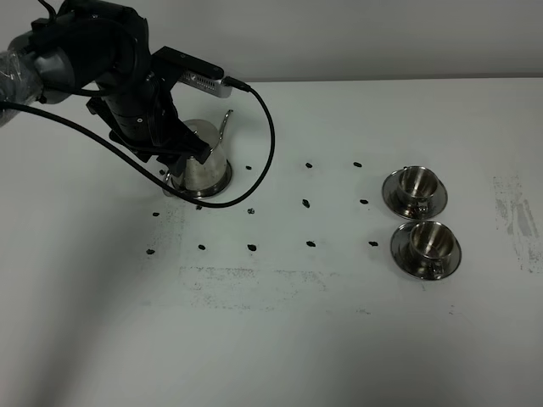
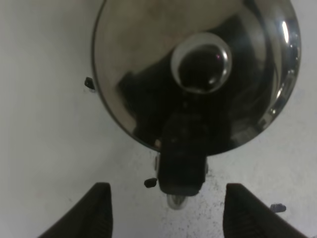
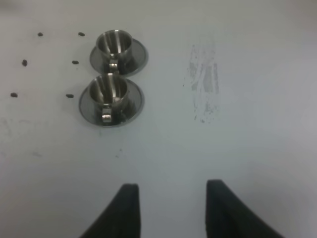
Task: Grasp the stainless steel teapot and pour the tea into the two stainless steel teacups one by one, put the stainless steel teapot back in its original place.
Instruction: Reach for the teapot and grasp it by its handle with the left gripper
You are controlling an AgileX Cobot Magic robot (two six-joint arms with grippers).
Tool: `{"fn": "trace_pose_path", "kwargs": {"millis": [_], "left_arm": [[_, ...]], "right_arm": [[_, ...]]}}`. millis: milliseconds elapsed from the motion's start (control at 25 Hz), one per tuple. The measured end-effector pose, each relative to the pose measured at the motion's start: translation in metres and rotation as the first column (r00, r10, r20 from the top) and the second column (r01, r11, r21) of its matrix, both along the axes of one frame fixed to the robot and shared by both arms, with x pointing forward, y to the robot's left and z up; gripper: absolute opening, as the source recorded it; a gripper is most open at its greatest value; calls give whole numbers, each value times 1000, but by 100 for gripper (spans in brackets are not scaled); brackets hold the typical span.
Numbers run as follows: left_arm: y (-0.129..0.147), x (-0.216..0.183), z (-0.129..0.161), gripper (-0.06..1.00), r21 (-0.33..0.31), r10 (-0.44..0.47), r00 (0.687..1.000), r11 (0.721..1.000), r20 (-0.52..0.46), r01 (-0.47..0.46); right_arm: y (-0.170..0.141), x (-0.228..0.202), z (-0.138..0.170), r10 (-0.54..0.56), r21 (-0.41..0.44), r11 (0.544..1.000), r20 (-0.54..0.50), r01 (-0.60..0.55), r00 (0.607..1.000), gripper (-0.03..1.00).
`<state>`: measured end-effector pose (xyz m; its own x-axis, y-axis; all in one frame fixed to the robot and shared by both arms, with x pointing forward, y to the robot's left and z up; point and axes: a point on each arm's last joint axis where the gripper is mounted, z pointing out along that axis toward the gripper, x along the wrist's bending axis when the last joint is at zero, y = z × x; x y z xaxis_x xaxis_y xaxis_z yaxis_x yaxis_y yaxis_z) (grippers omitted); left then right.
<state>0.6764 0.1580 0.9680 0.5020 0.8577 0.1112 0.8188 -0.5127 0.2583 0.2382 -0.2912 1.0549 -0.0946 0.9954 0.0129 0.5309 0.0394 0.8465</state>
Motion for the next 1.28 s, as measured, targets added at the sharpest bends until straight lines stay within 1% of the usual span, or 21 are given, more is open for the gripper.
{"fn": "trace_pose_path", "kwargs": {"millis": [240,360,840,1280], "left_arm": [[-3,1,-4,48,-38,-9,1000,999,-7,9],[-4,2,-8,48,-36,-15,1000,999,-10,15],[-5,5,-10,48,-43,-16,1000,999,9,16],[-8,13,-26,48,-44,-15,1000,999,4,15]], "right_arm": [[0,0,0,0,0,1000,0,0,1000,31],[0,0,0,0,0,1000,0,0,1000,31],[0,0,0,0,0,1000,0,0,1000,31],[0,0,0,-1,-1,1000,0,1,1000,31]]}}
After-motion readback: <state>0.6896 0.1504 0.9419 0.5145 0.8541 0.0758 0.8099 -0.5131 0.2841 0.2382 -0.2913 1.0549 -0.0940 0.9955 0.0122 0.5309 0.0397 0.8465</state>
